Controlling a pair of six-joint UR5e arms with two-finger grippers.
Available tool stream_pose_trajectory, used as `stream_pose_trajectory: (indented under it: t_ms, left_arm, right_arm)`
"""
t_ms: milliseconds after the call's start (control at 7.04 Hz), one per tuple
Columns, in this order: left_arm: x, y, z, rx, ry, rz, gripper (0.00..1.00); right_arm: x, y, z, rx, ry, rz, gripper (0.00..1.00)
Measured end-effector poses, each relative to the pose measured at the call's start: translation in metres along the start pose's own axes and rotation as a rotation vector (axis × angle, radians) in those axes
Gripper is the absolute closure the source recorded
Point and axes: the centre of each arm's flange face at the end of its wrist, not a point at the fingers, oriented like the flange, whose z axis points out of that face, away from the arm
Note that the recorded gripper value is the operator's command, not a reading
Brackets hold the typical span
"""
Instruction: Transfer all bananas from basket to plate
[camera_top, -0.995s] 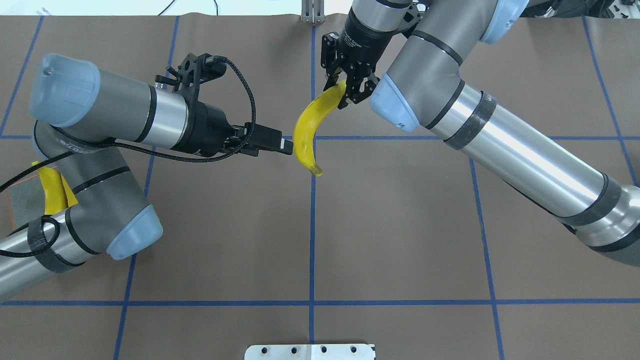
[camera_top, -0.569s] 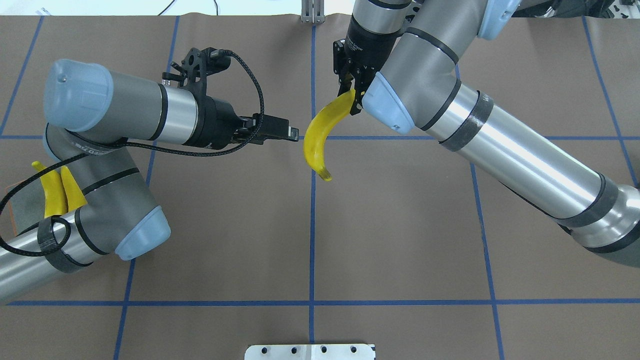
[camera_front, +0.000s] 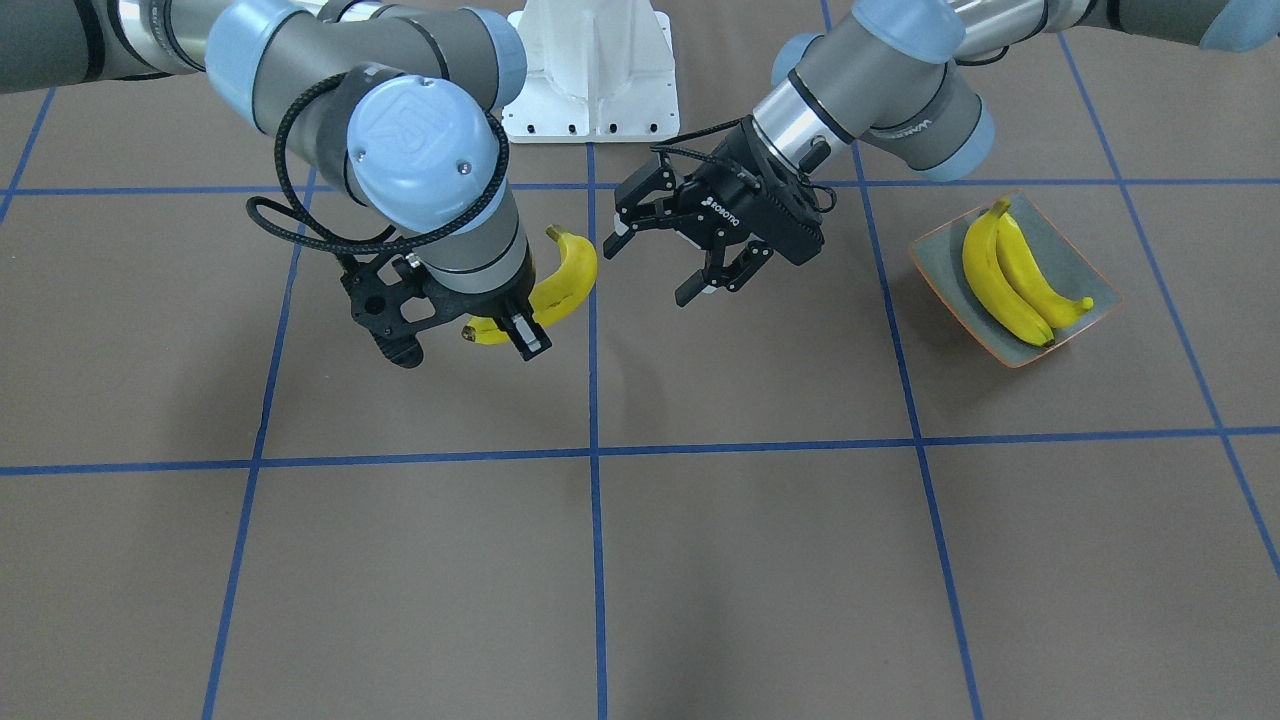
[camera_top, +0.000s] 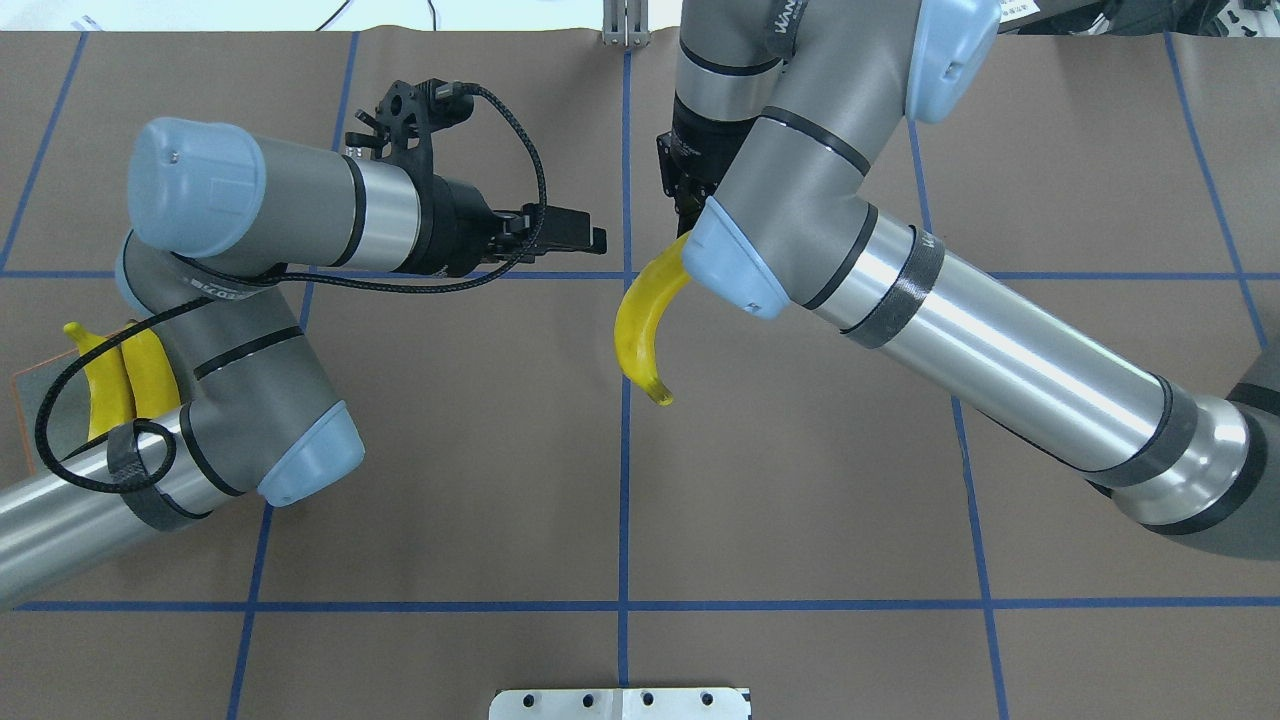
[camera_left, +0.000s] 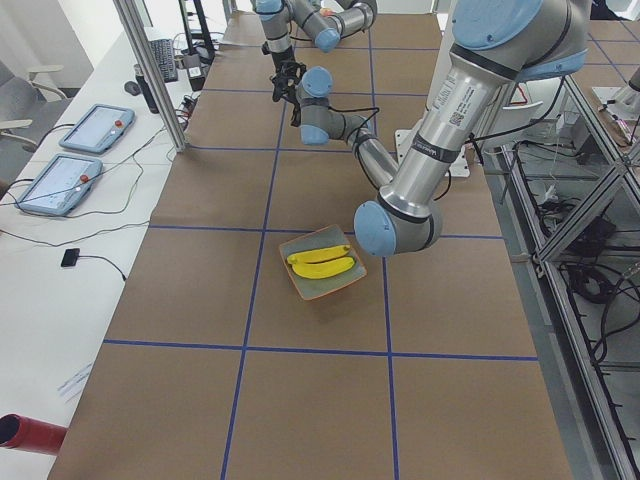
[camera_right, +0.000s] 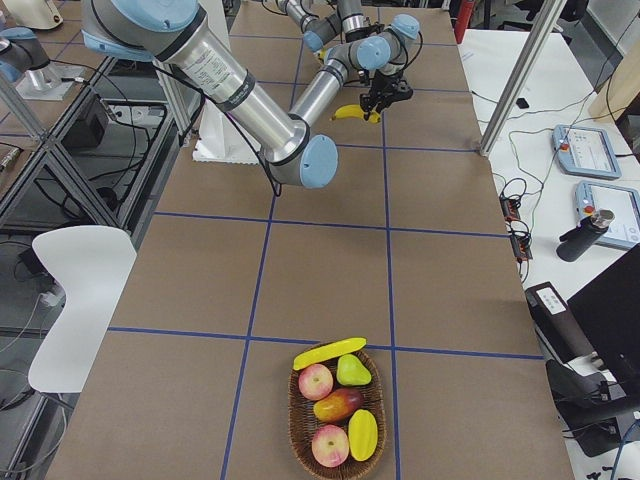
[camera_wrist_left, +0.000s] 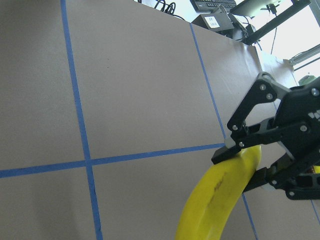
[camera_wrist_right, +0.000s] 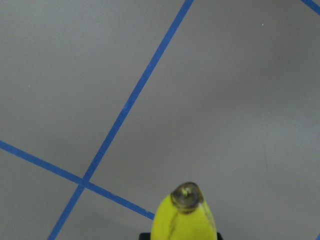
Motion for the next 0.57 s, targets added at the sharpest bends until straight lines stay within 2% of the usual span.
stream_pose_trajectory:
  t_ms: [284, 569]
  left_arm:
    - [0.002, 0.016, 0.018, -0.021, -0.005, -0.002, 0.0]
    - [0.006, 0.029, 0.026, -0.034, -0.001, -0.005, 0.0]
  right_arm:
    - [-0.001, 0.025, -0.014, 0.009, 0.033, 0.005, 1.0]
    - [-0.001, 0.027, -0.015, 0.031, 0.055, 0.023, 1.0]
